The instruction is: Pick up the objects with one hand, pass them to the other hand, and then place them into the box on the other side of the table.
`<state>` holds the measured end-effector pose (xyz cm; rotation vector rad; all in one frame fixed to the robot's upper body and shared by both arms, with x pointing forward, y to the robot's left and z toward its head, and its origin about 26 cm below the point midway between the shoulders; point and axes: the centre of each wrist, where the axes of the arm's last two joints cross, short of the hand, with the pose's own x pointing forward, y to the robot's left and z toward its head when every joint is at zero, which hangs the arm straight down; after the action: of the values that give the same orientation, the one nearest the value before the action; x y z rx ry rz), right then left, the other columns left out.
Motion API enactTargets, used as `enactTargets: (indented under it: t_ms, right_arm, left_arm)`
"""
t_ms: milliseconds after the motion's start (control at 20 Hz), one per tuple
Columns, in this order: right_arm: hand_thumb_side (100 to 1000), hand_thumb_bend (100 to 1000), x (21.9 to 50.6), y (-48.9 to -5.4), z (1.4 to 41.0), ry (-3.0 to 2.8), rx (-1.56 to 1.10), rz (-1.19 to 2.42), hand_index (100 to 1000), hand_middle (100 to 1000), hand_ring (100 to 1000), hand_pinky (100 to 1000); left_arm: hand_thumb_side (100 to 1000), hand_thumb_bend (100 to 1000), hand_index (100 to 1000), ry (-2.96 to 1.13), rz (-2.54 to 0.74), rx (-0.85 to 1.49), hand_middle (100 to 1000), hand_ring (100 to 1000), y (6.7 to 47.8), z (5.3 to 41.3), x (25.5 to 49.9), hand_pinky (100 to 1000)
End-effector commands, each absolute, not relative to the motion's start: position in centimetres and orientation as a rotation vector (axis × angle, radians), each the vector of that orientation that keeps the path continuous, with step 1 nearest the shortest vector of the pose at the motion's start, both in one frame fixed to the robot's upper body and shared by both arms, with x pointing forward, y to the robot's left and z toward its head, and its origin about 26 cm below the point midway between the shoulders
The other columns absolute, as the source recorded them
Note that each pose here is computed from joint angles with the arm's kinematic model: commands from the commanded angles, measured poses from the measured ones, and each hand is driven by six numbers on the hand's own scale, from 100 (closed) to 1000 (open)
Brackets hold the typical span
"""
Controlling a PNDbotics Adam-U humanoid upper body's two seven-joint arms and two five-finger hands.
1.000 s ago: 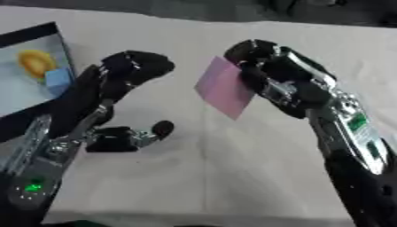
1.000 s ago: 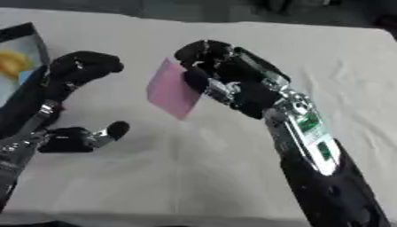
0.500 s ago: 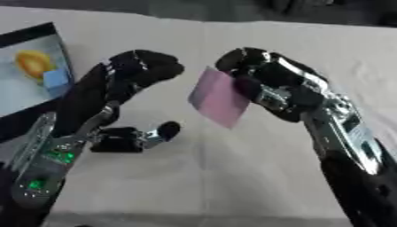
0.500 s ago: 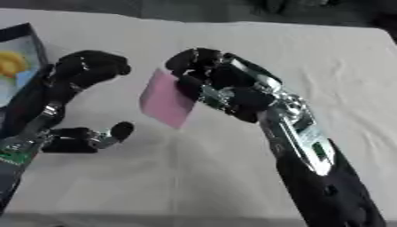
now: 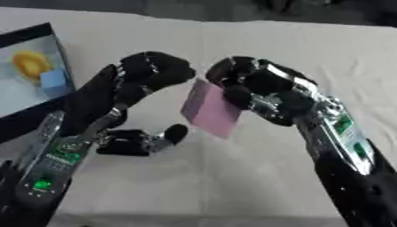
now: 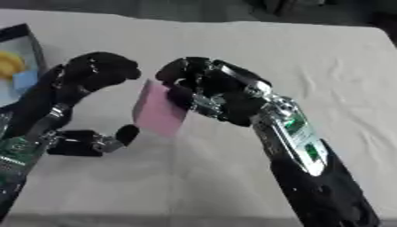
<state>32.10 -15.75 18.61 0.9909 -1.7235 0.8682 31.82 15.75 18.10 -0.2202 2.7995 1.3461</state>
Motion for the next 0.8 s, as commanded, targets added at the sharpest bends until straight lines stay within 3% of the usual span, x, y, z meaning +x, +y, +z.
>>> enactTargets:
  t_ms: [50,800]
  right_arm:
    - [213,233,32.14,-15.91,19.31,-1.734,0.98,0.901,700,540,529,927]
    - [191,304,32.07,-16.0,19.39,-1.738,0.943,0.92,686,529,516,906]
  left_arm:
    - [100,253,966,2.774,1.334,-0.186,778,826,15.25,18.95,31.6,812]
    - [100,255,969,2.731,1.364,-0.109,782,829,14.41,19.4,31.23,813]
